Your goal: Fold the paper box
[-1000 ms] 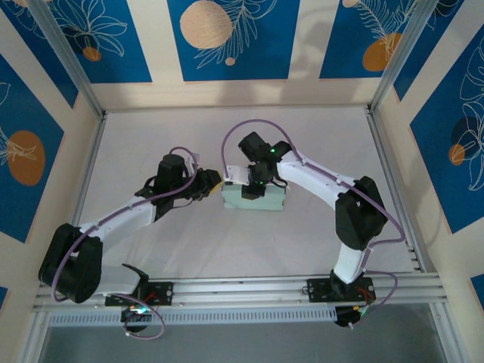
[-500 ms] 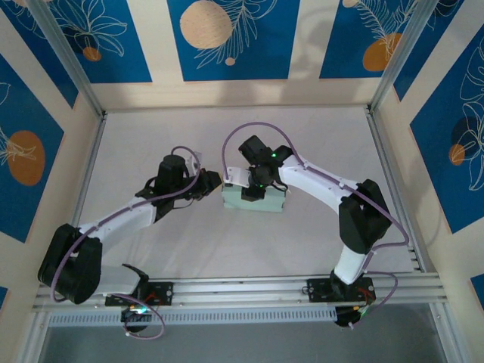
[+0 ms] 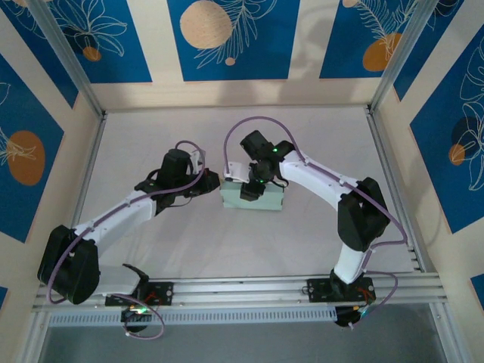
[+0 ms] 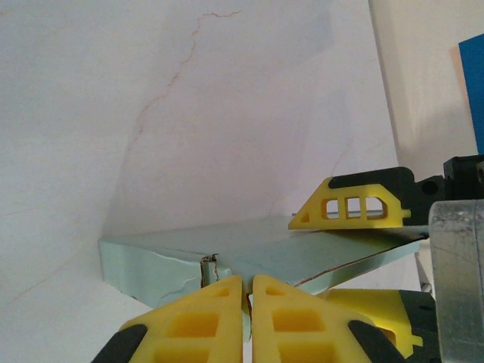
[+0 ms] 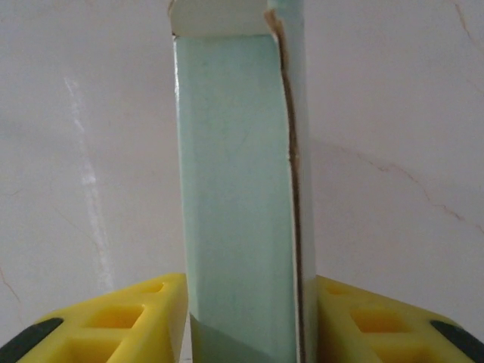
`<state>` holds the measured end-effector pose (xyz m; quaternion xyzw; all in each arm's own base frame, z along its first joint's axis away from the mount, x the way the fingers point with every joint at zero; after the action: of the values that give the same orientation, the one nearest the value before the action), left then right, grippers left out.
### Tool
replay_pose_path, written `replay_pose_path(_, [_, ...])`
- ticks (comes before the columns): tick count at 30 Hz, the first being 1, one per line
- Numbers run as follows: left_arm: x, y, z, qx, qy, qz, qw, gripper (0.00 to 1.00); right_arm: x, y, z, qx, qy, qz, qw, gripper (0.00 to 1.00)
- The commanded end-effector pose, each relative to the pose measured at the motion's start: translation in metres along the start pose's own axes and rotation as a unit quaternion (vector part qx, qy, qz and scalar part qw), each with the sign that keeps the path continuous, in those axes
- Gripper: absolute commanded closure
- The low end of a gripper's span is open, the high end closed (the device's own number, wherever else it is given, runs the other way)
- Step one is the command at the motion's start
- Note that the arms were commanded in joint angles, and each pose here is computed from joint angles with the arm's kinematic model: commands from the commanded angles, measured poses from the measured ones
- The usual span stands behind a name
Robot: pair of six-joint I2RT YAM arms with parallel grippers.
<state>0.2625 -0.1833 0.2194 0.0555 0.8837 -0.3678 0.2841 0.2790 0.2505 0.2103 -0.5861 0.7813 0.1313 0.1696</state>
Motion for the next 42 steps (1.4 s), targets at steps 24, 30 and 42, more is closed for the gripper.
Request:
replay_pose_path(24, [0.005,-0.008,0.008,-0.088,0.059,0.086,0.991,0.93,0.037,0.028,-0.115,0.195,-0.141,0.335,0.911,0.68])
replay_pose_path(30, [0.004,-0.009,0.009,-0.089,0.064,0.091,0.99,0.93,0.095,0.046,-0.103,0.236,-0.061,0.416,0.876,0.59])
replay_pose_path(42, [-0.001,-0.014,0.008,-0.089,0.07,0.103,0.988,0.93,0.109,0.026,-0.086,0.215,-0.07,0.393,0.891,0.66])
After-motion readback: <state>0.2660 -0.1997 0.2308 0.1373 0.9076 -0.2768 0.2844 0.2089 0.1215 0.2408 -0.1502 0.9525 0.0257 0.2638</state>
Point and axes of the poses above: each hand's point on the last joint's axis, 136 mm out from that joint toward the fingers, its own z axis out along the fingers, its own y axis along the line the jaws close on, x = y × z, the point moved 9 cm from there along -z, back along the fingers, and after that the axes turned 8 degrees about z, right-handed, at the moved point
